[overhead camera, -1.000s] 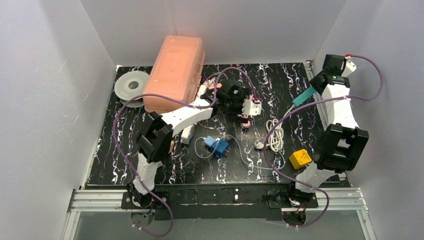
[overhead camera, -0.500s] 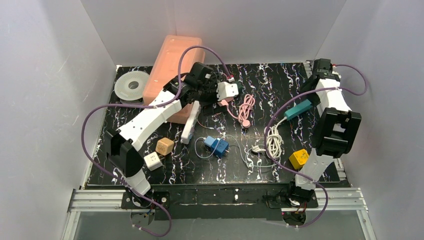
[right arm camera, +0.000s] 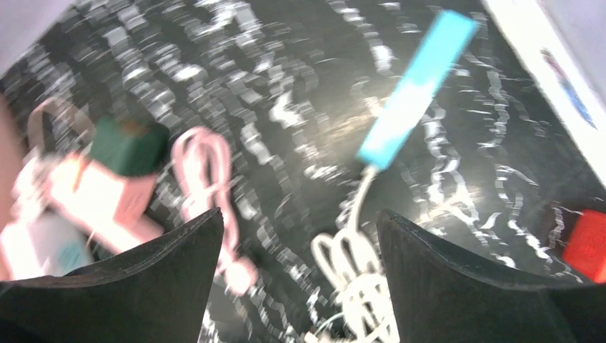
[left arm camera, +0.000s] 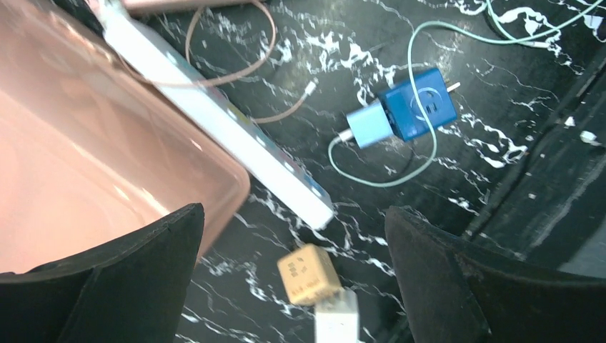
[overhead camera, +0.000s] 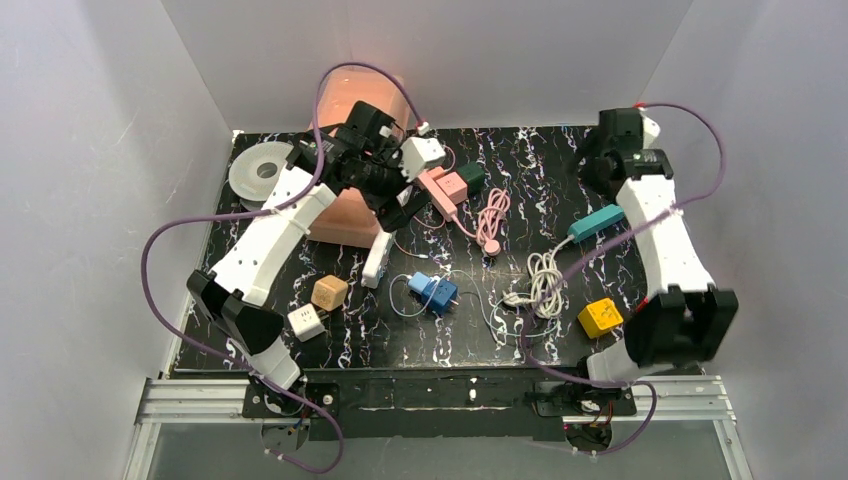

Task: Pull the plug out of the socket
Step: Place the socket at the center of the board, then remove the plug from the socket.

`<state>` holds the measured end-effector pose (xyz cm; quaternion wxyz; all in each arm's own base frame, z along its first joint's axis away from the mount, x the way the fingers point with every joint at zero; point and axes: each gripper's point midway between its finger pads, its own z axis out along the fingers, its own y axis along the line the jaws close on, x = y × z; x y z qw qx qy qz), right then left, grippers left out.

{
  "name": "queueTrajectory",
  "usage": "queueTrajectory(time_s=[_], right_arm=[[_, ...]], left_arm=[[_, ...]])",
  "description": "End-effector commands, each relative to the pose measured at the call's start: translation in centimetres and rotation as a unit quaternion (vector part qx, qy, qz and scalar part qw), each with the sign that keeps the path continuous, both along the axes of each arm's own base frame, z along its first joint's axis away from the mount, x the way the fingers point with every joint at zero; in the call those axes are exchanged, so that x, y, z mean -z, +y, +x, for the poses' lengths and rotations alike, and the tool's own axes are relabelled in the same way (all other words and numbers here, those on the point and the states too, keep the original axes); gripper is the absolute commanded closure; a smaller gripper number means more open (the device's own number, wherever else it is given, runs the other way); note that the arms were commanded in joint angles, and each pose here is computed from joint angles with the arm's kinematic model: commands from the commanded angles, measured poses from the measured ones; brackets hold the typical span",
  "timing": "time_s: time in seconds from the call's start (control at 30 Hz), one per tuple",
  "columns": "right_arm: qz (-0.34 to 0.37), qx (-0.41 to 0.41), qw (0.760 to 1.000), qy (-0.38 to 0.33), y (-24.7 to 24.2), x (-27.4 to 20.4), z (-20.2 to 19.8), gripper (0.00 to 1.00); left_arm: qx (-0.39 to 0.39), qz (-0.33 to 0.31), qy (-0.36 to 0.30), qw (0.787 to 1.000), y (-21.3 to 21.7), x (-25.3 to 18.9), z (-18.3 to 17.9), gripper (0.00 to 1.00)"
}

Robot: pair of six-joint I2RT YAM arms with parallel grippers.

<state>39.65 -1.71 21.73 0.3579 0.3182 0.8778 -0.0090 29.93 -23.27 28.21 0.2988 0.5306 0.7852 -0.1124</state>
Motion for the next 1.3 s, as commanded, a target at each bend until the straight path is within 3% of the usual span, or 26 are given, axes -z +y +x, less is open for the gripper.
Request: queueTrajectory(time_s=[0.0,0.13,0.3,0.5,0.6,0.77,1.1,1.27], right_arm=[[-0.026,-0.138,0.987,-0.074,8.1,-5.2,-3.9,0.14],[-0.012,-0.295,0.949,-0.112,17.0,-6.3,-7.5,0.14],[-0.040,-0.439,0.891,-0.108,25.6,-6.4,-10.0,0.17],[-0.040,-0.562,0.825,-0.028,33.5,0.6,-12.3,0.18],[-0.034,-0.584,0.811,0.024,34.6,4.5,-13.1,0.13],[-0.044,-0.620,0.782,0.035,35.8,8.4,-14.6,0.11],[-0.043,-0.649,0.758,0.044,35.0,12.3,-18.0,0.10],[-0.069,-0.646,0.759,0.044,33.9,13.2,-19.3,0.09]], left_arm=[[-0.057,-0.013,0.099,0.993,3.2,0.0,-3.5,0.02],[-0.060,-0.018,0.108,0.992,4.7,0.8,-4.9,0.02],[-0.067,-0.037,0.073,0.994,6.3,0.1,-6.9,0.02],[-0.081,-0.032,0.049,0.995,8.4,-0.1,-9.2,0.02],[-0.088,-0.030,0.042,0.995,9.2,0.2,-9.9,0.02],[-0.094,-0.026,0.035,0.995,9.8,0.6,-10.4,0.02],[-0.099,-0.026,0.037,0.994,9.8,0.9,-10.4,0.02],[-0.100,-0.026,0.036,0.994,9.8,1.0,-10.4,0.02]])
